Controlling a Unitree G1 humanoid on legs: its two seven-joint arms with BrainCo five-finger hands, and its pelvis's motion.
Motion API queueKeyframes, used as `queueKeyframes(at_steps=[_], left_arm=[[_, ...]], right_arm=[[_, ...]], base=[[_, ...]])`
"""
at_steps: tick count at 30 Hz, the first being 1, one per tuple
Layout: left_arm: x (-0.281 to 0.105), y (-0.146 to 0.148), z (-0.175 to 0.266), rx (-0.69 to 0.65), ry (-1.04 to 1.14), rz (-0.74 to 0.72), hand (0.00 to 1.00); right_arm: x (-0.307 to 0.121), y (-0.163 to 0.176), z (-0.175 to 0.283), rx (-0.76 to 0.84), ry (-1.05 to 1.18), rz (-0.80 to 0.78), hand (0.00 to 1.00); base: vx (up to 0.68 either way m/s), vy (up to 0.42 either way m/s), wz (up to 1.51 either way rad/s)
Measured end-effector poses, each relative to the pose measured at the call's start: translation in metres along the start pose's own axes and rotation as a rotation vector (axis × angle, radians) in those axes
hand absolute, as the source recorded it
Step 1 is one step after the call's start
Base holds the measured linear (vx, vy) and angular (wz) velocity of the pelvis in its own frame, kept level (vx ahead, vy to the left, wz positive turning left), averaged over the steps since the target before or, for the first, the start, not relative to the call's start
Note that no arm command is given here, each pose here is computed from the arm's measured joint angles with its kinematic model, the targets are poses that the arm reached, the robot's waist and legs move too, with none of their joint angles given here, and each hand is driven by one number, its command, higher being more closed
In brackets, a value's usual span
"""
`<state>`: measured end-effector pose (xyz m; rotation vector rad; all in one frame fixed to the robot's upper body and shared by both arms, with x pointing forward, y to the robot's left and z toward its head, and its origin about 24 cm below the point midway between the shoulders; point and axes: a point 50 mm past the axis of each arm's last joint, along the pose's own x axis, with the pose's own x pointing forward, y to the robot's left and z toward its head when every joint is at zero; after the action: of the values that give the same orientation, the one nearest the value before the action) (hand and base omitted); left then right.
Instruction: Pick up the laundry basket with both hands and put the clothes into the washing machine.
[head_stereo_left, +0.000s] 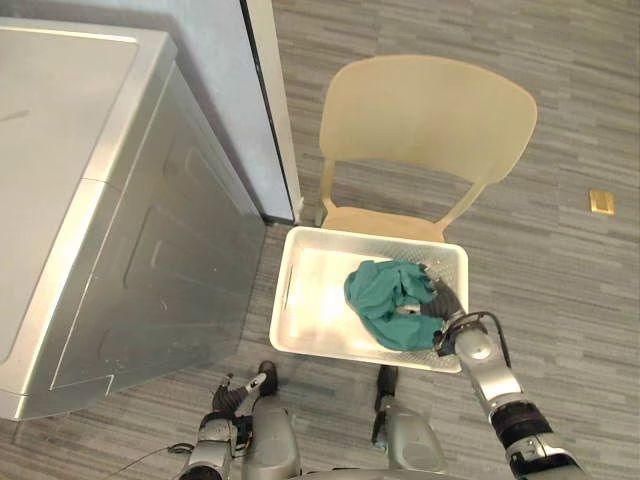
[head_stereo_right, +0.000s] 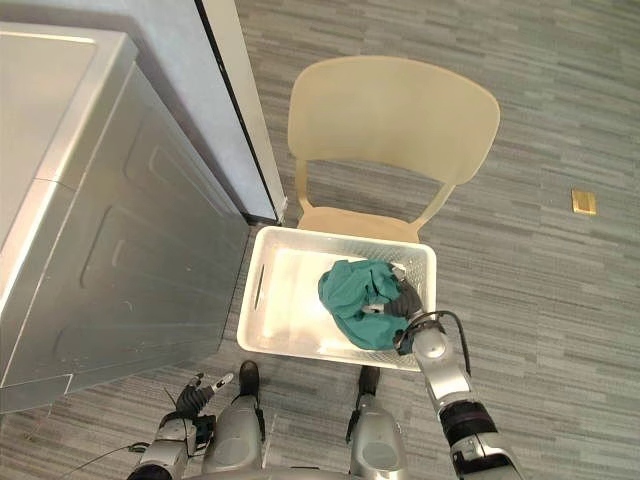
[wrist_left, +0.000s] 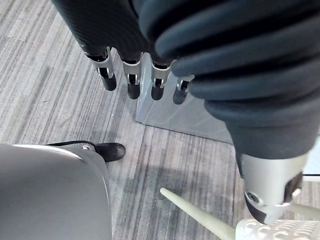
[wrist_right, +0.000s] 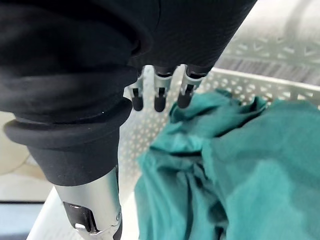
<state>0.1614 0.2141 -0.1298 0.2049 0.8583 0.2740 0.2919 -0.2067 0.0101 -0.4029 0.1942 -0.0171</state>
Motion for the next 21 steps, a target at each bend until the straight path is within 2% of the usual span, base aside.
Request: queueKeyframes(at_steps=[13,21], left_arm=[[0.003,-0.006,0.032,-0.066,-0.113,0.006,0.00],[0.004,-0.016,0.053,-0.054,-0.185,-0.026,0.00]], right_arm=[[0.033,-0.035,0.029,0.028,-0.011,-0.142,0.00],[0.042,-0.051,0.024,0.050,0.058,-0.242,0.00]], base=[[-0.04,0.007,0.08],[-0.09,0.020,0.23]])
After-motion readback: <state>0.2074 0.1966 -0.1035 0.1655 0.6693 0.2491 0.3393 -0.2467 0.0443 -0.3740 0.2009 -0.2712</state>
